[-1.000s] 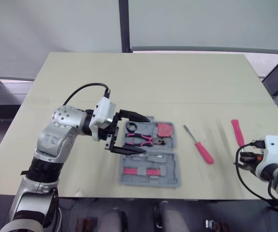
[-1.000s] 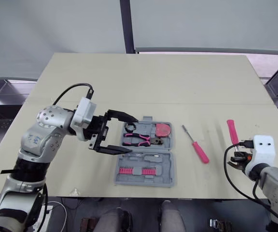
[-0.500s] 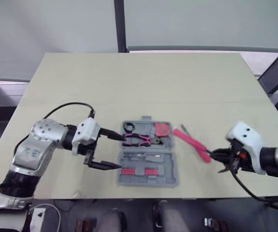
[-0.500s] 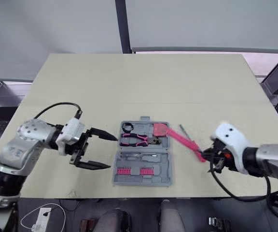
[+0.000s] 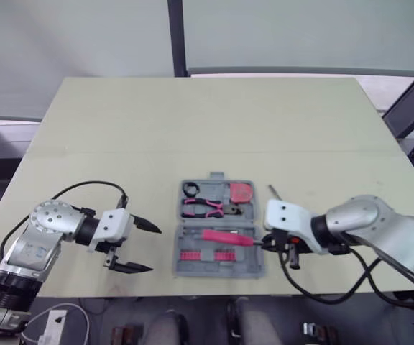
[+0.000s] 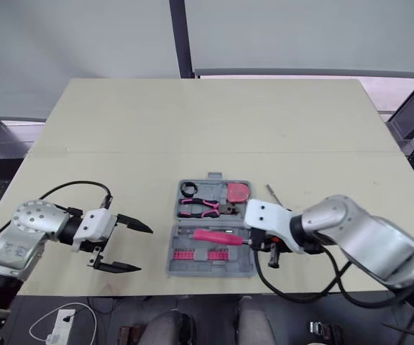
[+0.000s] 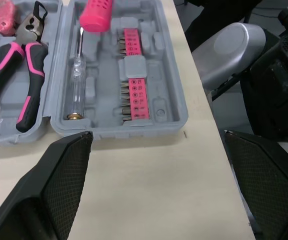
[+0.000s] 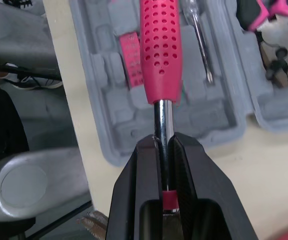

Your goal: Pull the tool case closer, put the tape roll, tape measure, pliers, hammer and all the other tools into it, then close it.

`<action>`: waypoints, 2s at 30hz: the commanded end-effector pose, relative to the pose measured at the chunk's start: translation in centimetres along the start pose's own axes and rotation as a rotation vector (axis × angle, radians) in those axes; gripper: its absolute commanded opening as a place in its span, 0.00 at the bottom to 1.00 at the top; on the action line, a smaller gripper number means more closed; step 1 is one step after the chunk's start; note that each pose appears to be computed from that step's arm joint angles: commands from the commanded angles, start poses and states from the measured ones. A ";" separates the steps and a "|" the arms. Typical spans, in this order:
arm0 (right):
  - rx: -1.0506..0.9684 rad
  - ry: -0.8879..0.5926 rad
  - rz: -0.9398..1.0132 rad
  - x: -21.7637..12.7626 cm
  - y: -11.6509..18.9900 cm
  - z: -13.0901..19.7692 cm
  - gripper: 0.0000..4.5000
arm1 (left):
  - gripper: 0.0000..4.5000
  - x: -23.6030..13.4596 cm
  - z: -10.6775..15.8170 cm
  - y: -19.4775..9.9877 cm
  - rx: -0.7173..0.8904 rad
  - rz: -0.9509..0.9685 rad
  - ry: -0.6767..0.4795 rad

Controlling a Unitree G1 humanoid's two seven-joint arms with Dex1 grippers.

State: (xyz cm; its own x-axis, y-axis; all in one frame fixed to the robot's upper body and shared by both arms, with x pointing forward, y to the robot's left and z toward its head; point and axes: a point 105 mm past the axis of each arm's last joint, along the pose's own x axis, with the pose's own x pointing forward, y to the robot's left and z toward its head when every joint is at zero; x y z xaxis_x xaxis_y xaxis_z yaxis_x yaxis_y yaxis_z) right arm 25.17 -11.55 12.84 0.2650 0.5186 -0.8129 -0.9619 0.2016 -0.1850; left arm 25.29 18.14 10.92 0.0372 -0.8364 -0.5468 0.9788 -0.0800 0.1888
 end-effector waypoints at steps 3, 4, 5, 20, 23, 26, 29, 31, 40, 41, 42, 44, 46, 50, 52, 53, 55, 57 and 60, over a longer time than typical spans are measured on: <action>-0.062 0.037 -0.004 1.5 -0.6 1.4 0.02 | 1.00 0.3 -0.3 0.2 0.011 0.029 0.001; -0.076 0.045 0.002 1.9 -0.6 1.6 0.02 | 1.00 0.4 -0.3 0.4 0.016 0.032 0.004; -0.086 0.051 0.004 2.2 -0.7 1.7 0.02 | 1.00 0.5 -0.4 0.5 0.019 0.034 0.005; -0.198 0.089 0.033 5.5 -1.1 2.6 0.02 | 1.00 1.3 1.0 1.4 0.074 0.044 -0.015; -0.212 0.082 0.036 5.7 -1.1 2.6 0.02 | 1.00 1.4 1.1 1.4 0.077 0.045 -0.016; -0.221 0.070 0.049 5.8 -0.9 2.8 0.02 | 1.00 1.5 1.2 1.4 0.083 0.045 -0.016; -0.221 0.067 0.059 5.8 -0.8 2.8 0.02 | 1.00 1.5 1.3 1.5 0.085 0.045 -0.017; -0.221 0.067 0.062 5.7 -0.8 2.8 0.02 | 1.00 1.5 1.4 1.6 0.088 0.046 -0.017; -0.183 0.053 0.037 5.9 -1.5 2.5 0.02 | 1.00 1.8 1.8 2.0 0.101 0.048 -0.026; -0.182 0.049 0.035 5.9 -1.5 2.5 0.02 | 1.00 1.8 1.8 2.0 0.102 0.048 -0.027; -0.183 0.042 0.030 5.8 -1.6 2.6 0.11 | 1.00 1.8 1.9 2.0 0.103 0.048 -0.029; -0.157 -0.007 0.010 5.1 -2.1 3.5 0.30 | 1.00 1.9 2.0 2.1 0.107 0.049 -0.034; -0.151 -0.065 -0.011 4.3 -2.7 4.4 0.51 | 1.00 1.9 2.2 2.1 0.111 0.050 -0.038; -0.109 -0.163 0.010 3.4 -2.7 4.5 0.94 | 1.00 1.9 2.8 2.2 0.123 0.050 -0.051; -0.049 -0.268 0.021 3.6 -2.8 4.5 0.94 | 1.00 1.9 3.1 2.3 0.128 0.051 -0.058; -0.020 -0.342 0.014 3.8 -3.1 4.7 0.94 | 1.00 1.9 3.2 2.3 0.130 0.052 -0.060; 0.018 -0.479 0.000 4.2 -3.2 4.6 0.94 | 1.00 1.9 3.2 2.4 0.132 0.053 -0.062; 0.033 -0.579 0.011 4.4 -2.8 4.2 0.82 | 1.00 1.9 3.2 2.5 0.135 0.053 -0.061; 0.033 -0.640 0.028 5.3 -1.6 2.9 0.53 | 1.00 1.8 3.1 2.5 0.137 0.051 -0.060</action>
State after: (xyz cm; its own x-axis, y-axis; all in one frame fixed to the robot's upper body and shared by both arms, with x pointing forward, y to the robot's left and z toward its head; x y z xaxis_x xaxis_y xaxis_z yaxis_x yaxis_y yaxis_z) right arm 28.44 -6.81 9.38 0.2454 0.8899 -0.3845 -0.9694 0.2251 -0.0977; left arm 27.19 14.85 12.27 0.0674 -0.8642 -0.4986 0.9501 -0.0969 0.2964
